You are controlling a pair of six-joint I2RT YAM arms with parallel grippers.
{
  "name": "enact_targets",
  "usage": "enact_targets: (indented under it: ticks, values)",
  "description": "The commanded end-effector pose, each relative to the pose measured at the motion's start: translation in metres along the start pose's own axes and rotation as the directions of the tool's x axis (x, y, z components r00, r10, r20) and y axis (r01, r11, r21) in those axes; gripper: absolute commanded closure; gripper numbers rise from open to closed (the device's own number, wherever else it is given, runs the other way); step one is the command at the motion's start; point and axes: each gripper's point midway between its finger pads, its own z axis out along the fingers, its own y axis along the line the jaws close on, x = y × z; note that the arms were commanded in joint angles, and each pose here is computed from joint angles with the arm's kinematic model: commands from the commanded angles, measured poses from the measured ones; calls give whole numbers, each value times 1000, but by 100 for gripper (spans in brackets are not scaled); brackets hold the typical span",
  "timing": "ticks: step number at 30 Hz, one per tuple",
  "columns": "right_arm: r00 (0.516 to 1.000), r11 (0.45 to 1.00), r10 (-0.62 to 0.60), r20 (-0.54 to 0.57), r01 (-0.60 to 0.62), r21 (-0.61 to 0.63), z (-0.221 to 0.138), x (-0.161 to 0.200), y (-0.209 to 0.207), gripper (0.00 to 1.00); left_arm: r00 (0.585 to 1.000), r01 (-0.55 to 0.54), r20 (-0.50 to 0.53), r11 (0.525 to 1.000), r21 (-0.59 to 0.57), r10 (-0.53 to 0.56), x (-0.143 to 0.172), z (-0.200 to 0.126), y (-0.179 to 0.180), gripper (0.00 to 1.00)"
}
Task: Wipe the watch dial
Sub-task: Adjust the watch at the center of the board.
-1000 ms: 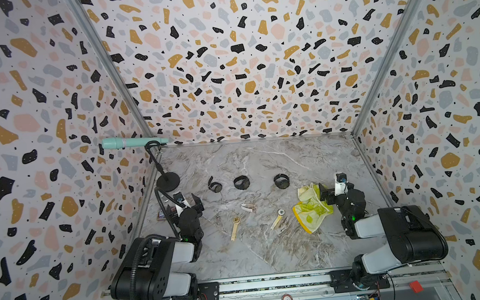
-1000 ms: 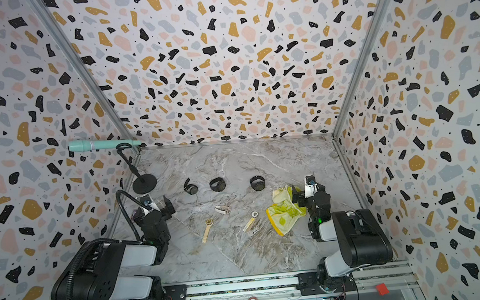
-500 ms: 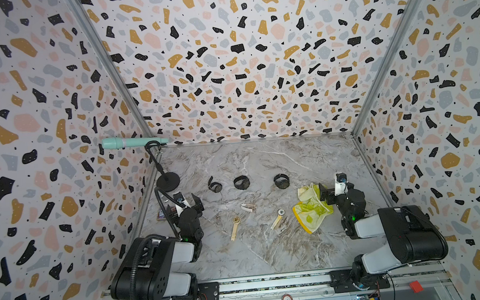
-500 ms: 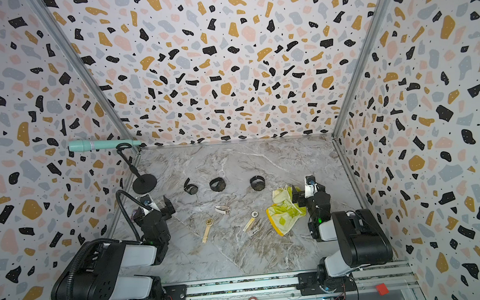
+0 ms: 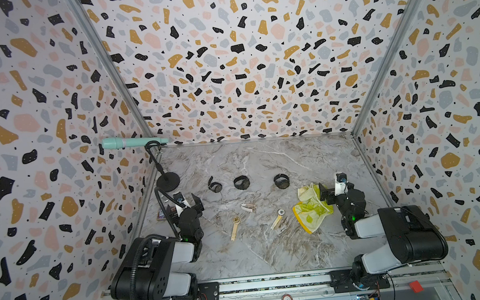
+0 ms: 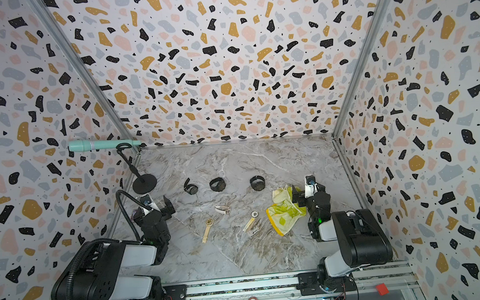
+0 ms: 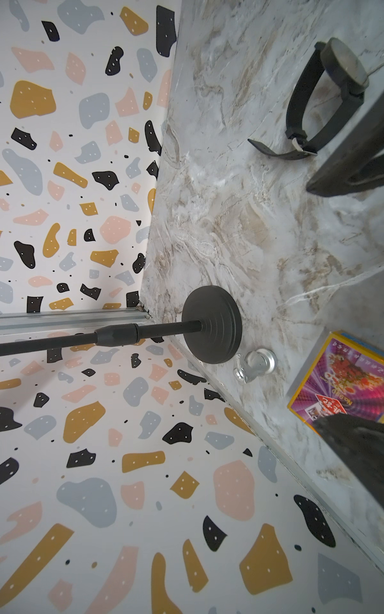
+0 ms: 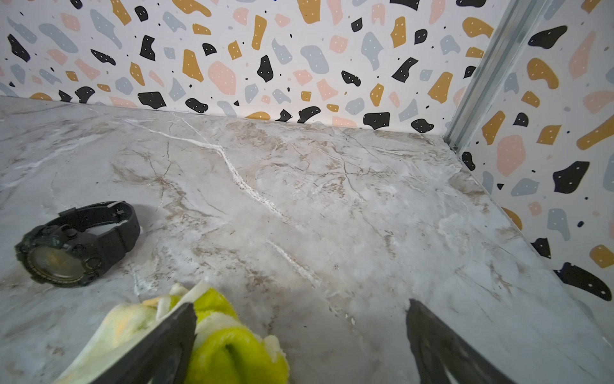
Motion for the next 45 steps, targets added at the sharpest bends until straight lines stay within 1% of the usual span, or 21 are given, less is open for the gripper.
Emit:
enact_targets:
  ticks: [1,3,6,8,9,10,12,14,16,17,19,21,23,25,28,29,31,34,37,40,45]
  values:
    - [999,1000,-4,47,4,3,4,-16,-2,1,998,31,64,1000,-5,-30,-19,1,-2,0]
    - [998,1000,-3,58,1,29,2,-18,-5,1,997,31,66,1000,-5,-31,-20,1,-2,0]
    - [999,992,37,24,-39,117,6,-23,-21,1,997,24,70,1000,-4,-24,-21,0,-3,0]
    - [999,992,33,1,-33,120,9,-32,-22,1,997,22,77,1000,-4,-22,-27,1,-5,0]
    - [1000,991,31,-2,-30,127,9,-38,-22,1,998,6,67,1000,-11,-6,-34,5,-8,0]
    - [1000,991,27,5,-27,134,8,-47,-23,1,1000,-26,18,1000,-17,26,-36,11,-13,0]
    - [999,992,27,24,-29,121,4,-65,-21,1,998,-60,-21,998,-17,60,-46,20,-21,0]
    - [997,992,74,23,-76,97,3,-84,-18,1,997,-69,-15,998,-9,69,-58,19,-25,0]
    - [987,985,158,-42,-154,71,6,-104,-13,1,997,-65,34,997,29,64,-78,13,-33,0]
    - [975,974,211,-71,-204,93,7,-109,-14,1,997,-67,52,996,54,64,-87,10,-38,0]
    - [944,946,308,-119,-292,137,7,-119,-18,1,995,-79,76,990,119,70,-112,3,-56,0]
    - [914,923,366,-174,-334,189,6,-115,-22,1,994,-92,74,980,176,80,-131,-3,-77,0]
    - [910,935,348,-224,-320,155,5,-109,-13,1,993,-108,68,967,231,95,-146,-12,-101,0]
    - [907,942,331,-259,-306,135,4,-102,-6,1,994,-93,78,957,274,75,-165,-23,-125,0]
    - [904,949,315,-287,-290,126,-1,-100,1,1,996,-85,69,927,364,64,-178,-38,-167,0]
    - [903,949,313,-294,-291,117,-3,-100,3,1,995,-91,64,913,397,71,-180,-42,-182,0]
    - [900,951,308,-308,-289,107,-7,-101,7,1,990,-139,44,844,518,137,-174,-54,-226,4]
    - [900,955,294,-321,-269,122,-13,-101,8,1,965,-199,-14,763,615,263,-153,-70,-281,9]
    - [894,957,288,-344,-254,140,-20,-98,8,1,945,-216,-39,711,669,324,-143,-84,-326,13]
    - [884,958,283,-371,-243,153,-26,-92,8,1,937,-207,-62,691,692,344,-134,-94,-362,15]
    - [874,954,299,-384,-263,144,-35,-91,11,1,911,-196,-125,678,709,394,-113,-101,-406,19]
